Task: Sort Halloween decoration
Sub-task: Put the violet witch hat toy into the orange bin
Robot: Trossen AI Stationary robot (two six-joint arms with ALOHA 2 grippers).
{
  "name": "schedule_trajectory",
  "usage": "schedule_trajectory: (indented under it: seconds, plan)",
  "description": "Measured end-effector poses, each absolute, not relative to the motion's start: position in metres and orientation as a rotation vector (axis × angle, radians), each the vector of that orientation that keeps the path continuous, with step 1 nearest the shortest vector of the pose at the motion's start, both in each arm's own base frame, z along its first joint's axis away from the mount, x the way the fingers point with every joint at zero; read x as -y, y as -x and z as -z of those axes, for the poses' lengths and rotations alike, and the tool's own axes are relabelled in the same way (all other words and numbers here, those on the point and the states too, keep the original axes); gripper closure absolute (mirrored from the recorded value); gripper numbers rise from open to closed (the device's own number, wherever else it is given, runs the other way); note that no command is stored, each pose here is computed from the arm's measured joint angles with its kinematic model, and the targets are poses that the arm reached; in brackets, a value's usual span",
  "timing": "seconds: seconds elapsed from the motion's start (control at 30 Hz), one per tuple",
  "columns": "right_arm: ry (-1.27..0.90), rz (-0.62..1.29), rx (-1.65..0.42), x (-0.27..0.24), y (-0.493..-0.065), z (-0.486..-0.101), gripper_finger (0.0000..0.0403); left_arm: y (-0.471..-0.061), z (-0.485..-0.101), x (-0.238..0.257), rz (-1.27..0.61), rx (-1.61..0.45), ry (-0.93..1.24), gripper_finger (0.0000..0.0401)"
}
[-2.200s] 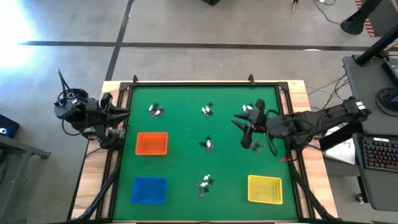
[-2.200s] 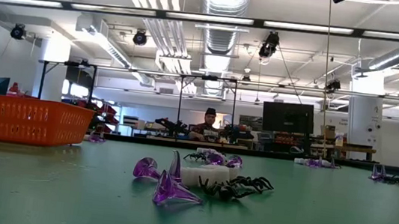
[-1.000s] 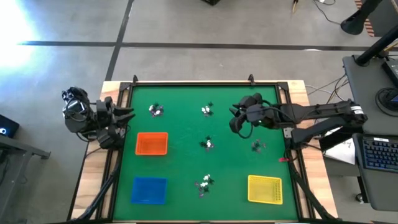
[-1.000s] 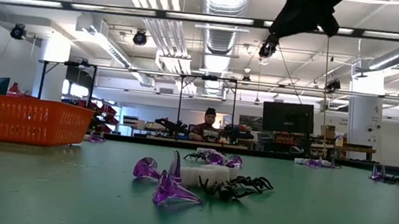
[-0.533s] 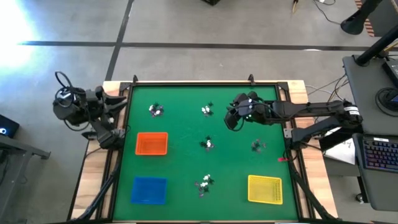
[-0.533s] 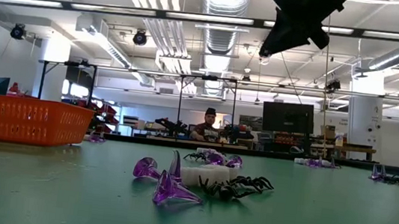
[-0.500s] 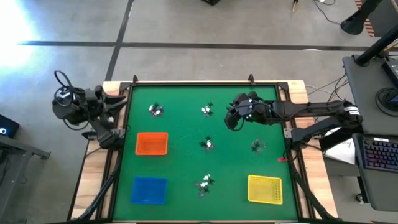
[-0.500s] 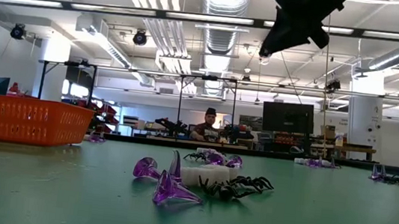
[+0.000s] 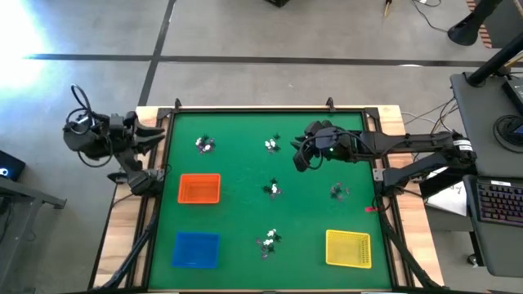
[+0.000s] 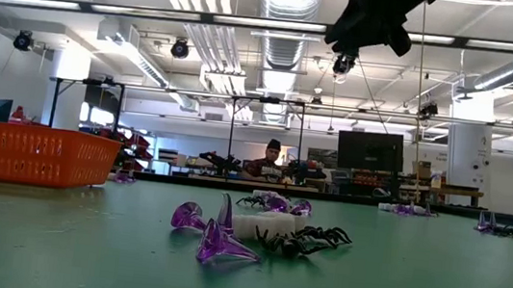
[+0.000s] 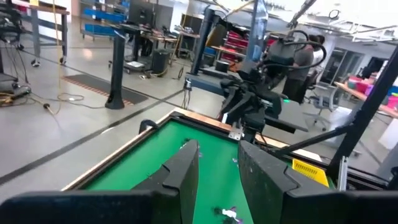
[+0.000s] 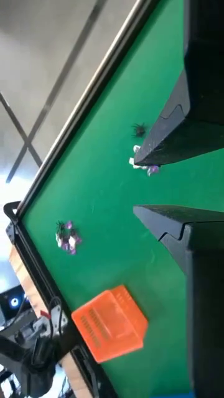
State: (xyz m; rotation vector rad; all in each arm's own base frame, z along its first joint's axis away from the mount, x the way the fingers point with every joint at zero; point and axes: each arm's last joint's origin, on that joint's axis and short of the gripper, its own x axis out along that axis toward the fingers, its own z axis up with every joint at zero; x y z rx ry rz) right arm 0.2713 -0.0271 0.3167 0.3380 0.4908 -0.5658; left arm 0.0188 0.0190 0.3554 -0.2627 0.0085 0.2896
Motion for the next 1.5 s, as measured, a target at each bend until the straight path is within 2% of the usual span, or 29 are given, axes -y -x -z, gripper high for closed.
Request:
schedule_trajectory:
  seconds: [0.37, 0.57, 0.87, 1.13, 1.5]
  plan:
    - [-0.377, 0.561, -0.488, 0.024, -0.271, -0.316, 0.0298, -0.056, -0.364, 0.025, -0.332, -0.085, 0.061, 0.0306]
    - [-0.369, 0.535, -0.512, 0.019, -0.271, -0.315, 0.0298, -0.066, -0.379, 0.035, -0.563, -0.052, -0.024, 0.0306]
    - [-0.296, 0.525, -0.637, 0.018, -0.264, -0.307, 0.0298, -0.066, -0.411, 0.034, -0.687, -0.002, 0.0, 0.0308]
    - [-0.226, 0.53, -0.781, 0.018, -0.251, -0.3, 0.0298, -0.053, -0.436, 0.019, -0.694, 0.012, 0.031, 0.0323]
    - [-0.165, 0.498, -0.77, 0.018, -0.238, -0.311, 0.0298, -0.055, -0.439, 0.009, -0.873, 0.015, 0.031, 0.0324]
